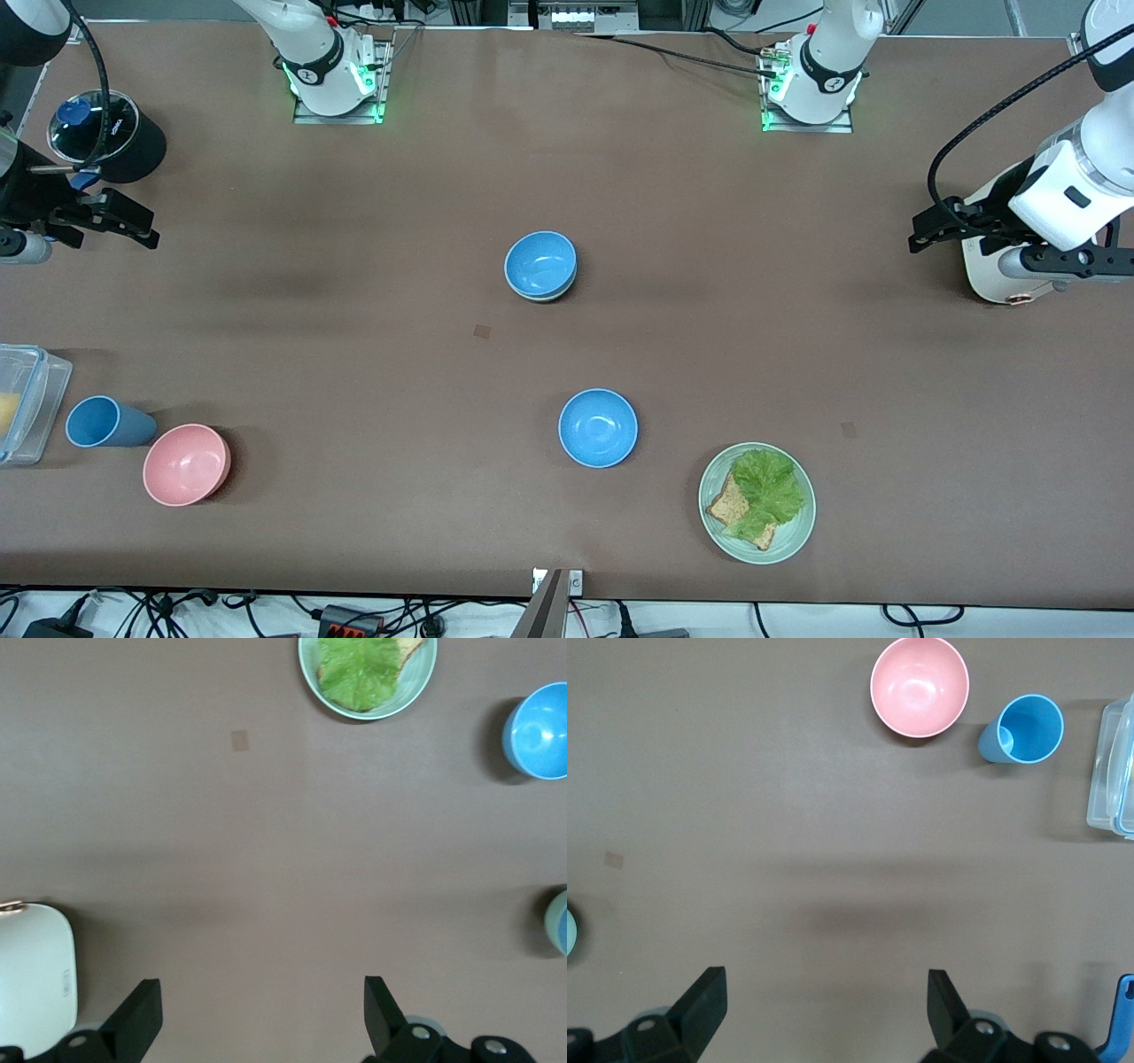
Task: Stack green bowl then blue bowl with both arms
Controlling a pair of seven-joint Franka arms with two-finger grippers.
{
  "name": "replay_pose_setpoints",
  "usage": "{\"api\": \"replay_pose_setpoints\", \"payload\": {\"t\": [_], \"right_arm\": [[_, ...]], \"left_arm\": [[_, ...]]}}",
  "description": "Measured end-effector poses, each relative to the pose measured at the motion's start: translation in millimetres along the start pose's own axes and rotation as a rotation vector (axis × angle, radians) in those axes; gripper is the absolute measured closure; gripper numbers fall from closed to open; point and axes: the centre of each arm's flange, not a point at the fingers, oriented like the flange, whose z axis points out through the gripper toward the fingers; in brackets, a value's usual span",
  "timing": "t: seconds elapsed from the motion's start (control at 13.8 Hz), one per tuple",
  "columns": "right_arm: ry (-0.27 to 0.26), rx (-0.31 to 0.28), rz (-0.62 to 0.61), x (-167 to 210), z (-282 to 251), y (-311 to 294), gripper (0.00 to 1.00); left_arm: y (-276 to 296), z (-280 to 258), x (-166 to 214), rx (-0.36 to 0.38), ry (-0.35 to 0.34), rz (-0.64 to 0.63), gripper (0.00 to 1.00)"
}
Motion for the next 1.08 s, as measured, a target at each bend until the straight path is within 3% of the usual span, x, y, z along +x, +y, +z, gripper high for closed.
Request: {"api": "replay_pose_setpoints", "payload": {"t": [0.22, 1.08], "right_arm": [[0.0, 0.0, 0.0, -7.2, -0.3, -0.4, 0.0], [-0.004, 0.0, 0.0, -11.1, 0.7, -0.4, 0.0]], "left_arm": [[14.3, -6.8, -5.3, 0.071, 0.016, -0.017, 0.0], [14.9, 1.8, -4.0, 0.037, -0.003, -0.047, 0.0]]}}
